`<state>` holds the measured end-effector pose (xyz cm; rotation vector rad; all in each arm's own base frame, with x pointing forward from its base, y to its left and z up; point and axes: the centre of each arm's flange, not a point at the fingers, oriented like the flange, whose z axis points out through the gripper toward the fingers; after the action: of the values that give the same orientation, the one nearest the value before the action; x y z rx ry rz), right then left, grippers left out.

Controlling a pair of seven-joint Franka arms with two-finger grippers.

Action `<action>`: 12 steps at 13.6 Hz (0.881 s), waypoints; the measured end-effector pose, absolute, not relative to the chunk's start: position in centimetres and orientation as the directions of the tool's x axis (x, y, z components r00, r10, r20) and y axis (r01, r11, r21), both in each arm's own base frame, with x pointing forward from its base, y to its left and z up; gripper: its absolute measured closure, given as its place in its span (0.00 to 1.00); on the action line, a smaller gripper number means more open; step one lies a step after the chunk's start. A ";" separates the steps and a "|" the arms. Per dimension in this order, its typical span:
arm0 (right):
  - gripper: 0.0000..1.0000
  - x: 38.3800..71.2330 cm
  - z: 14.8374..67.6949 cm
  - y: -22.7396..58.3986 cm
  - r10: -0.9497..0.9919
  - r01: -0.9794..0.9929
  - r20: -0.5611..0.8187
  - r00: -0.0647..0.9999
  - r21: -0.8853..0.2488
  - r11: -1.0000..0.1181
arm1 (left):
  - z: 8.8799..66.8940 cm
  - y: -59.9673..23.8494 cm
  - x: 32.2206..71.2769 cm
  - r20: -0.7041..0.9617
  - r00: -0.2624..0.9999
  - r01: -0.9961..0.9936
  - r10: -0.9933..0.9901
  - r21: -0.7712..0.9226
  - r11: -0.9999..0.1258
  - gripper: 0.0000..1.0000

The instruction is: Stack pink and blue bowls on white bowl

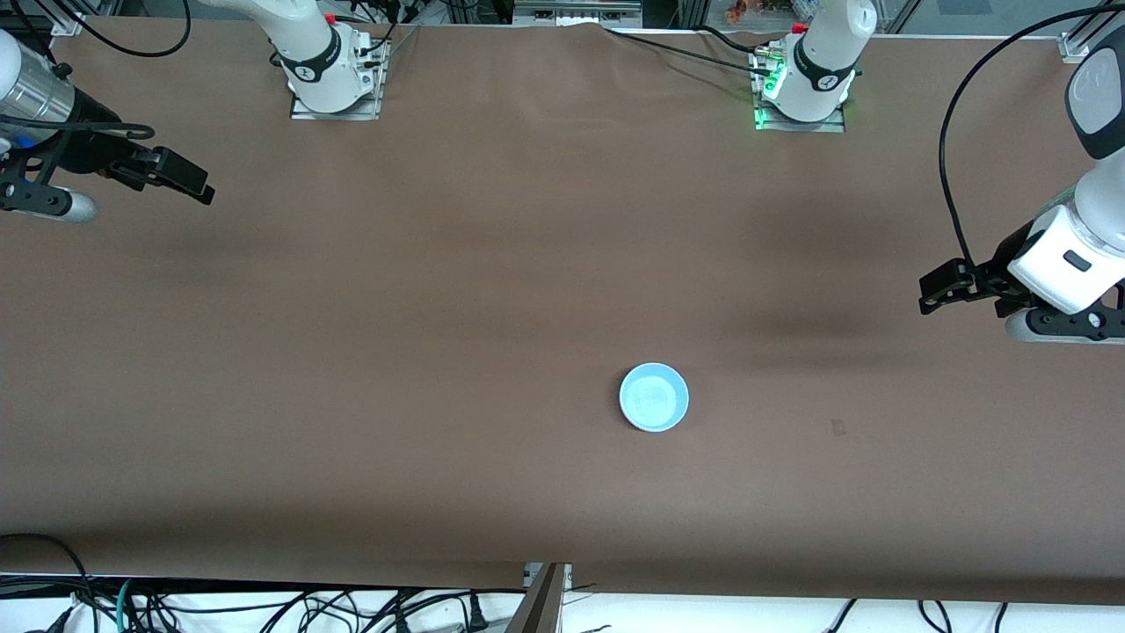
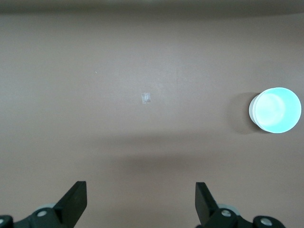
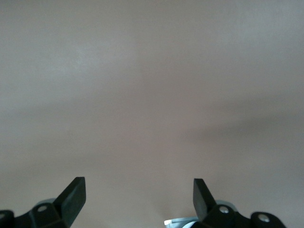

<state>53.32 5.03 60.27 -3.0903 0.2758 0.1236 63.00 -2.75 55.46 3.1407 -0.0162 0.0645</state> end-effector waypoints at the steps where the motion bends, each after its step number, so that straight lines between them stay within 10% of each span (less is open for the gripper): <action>1: 0.00 53.4 60.3 5.1 -0.161 -0.164 -0.075 0.984 -0.028 -0.986 | 55.5 -2.8 63.0 0.041 0.999 -0.012 -0.012 0.000 -1.000 0.00; 12: 0.00 56.4 60.0 4.3 -0.121 -0.121 -0.044 0.992 0.004 -0.993 | 55.4 -3.0 63.0 0.040 0.999 -0.013 -0.013 0.001 -1.000 0.00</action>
<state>56.45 4.34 59.99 -3.1366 0.1901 0.0697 62.96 -2.97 55.44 3.1394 -0.0204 0.0626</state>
